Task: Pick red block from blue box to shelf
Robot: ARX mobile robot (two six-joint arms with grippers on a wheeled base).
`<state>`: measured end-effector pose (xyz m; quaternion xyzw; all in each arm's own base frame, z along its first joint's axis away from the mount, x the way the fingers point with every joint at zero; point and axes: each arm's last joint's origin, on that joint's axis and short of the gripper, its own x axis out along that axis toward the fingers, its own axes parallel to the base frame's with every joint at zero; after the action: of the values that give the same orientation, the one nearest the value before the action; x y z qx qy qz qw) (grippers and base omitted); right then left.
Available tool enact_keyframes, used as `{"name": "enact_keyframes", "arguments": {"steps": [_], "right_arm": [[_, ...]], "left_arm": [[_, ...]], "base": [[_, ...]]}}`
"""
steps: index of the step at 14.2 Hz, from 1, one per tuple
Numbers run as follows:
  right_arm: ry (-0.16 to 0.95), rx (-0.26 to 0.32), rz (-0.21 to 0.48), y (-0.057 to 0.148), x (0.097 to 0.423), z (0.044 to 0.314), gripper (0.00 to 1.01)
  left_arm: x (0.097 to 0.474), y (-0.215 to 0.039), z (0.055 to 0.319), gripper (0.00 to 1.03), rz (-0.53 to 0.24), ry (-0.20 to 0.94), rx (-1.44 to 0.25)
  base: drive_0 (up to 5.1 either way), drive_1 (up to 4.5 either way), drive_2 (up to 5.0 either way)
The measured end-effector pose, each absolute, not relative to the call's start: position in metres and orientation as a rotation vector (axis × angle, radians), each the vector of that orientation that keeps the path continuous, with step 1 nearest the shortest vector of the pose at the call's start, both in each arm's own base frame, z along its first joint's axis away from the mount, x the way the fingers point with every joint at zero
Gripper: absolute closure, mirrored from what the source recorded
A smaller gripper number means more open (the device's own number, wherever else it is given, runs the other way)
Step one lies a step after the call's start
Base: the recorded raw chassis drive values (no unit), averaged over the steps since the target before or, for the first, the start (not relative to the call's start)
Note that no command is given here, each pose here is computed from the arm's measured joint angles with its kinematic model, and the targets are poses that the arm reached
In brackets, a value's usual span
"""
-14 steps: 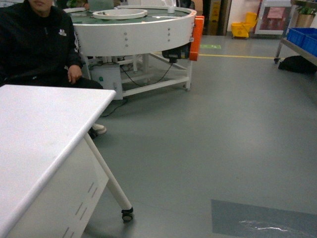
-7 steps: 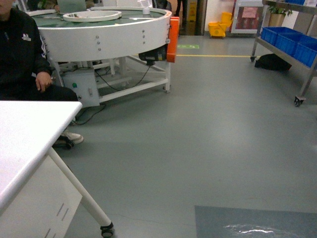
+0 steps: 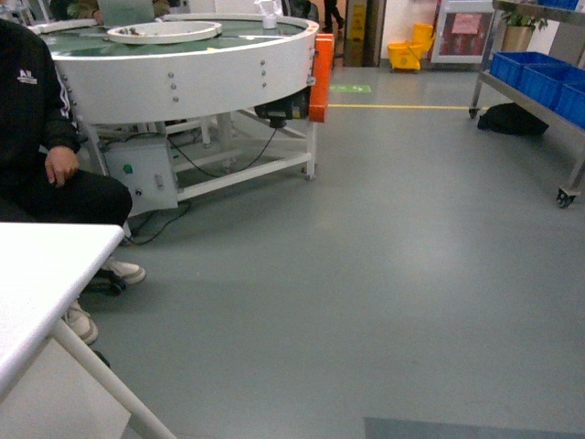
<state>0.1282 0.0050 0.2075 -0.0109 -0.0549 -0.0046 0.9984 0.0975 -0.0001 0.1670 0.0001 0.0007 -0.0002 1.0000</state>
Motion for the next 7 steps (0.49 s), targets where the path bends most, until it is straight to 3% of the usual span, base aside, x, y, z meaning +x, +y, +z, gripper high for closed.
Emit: {"name": "enact_keyframes", "arguments": {"steps": [3,7], "right_arm": [[-0.106,-0.022,-0.008,0.0051,0.1284,0.2071,0.75],[-0.106,-0.022,-0.006,0.0051,0.1284,0.2070,0.75]], "left_arm": [[0.0975,0.0000,0.1670,0.05,0.001,0.001,0.001],[0.0975,0.0000,0.1668,0.05,0.001,0.004,0.000]], "base": [[-0.1,4.19,-4.3],[-1.9,2.32,-6.2]]}}
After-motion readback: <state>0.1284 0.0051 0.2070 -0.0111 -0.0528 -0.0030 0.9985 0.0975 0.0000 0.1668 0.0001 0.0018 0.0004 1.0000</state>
